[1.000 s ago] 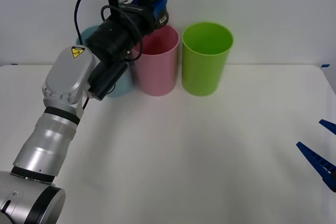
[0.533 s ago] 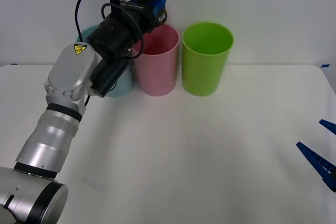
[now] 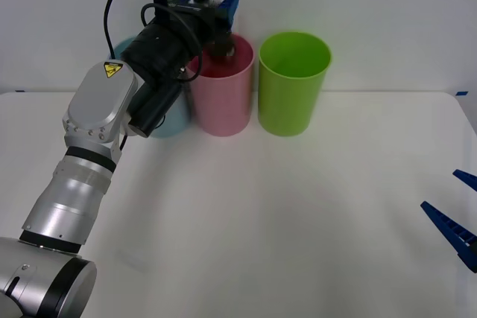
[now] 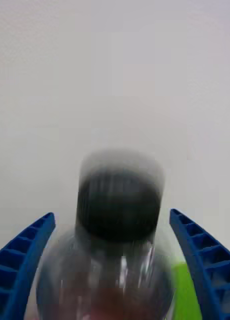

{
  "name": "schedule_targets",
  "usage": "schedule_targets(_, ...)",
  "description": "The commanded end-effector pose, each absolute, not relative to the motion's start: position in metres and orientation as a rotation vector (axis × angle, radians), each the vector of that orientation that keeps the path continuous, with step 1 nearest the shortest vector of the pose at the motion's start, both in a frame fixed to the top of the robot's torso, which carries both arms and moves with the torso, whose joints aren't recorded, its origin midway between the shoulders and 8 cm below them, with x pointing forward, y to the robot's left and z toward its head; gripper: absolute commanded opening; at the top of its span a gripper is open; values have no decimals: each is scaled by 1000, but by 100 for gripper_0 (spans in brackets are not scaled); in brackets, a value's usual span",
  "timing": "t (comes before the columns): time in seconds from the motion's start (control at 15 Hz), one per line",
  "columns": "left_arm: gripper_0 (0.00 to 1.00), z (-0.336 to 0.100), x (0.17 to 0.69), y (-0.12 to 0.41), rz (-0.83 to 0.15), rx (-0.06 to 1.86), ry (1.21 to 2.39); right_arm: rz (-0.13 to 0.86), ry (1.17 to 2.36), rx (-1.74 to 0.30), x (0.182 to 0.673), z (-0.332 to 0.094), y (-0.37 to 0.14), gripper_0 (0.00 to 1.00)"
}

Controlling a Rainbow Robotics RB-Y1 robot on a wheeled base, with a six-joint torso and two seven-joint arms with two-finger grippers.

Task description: Grasp the object on the table and drop it into the matching bin: aluminum can to the light blue bin, PET bottle to the pink bin.

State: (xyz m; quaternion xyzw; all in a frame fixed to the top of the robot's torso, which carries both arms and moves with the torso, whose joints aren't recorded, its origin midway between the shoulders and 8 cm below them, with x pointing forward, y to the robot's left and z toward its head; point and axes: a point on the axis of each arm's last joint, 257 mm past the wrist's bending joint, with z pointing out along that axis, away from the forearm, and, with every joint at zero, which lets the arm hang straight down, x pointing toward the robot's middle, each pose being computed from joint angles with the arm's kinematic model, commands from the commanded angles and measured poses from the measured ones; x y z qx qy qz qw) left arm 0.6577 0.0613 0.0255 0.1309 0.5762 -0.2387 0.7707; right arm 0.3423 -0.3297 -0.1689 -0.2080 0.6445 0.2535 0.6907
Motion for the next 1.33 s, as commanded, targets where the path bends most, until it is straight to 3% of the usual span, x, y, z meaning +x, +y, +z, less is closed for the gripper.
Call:
schedule_targets(0.07, 100, 25, 657, 60, -525, 286, 1251, 567, 1441, -465, 342, -169, -330, 100)
schedule_targets(0.67, 100, 22, 648, 66, -631, 313, 1266, 567, 1441, -465, 342, -169, -330, 100)
schedule_targets(1.33, 100, 8, 590, 133, -685, 298, 1249, 567, 1441, -465, 342, -169, -330, 100)
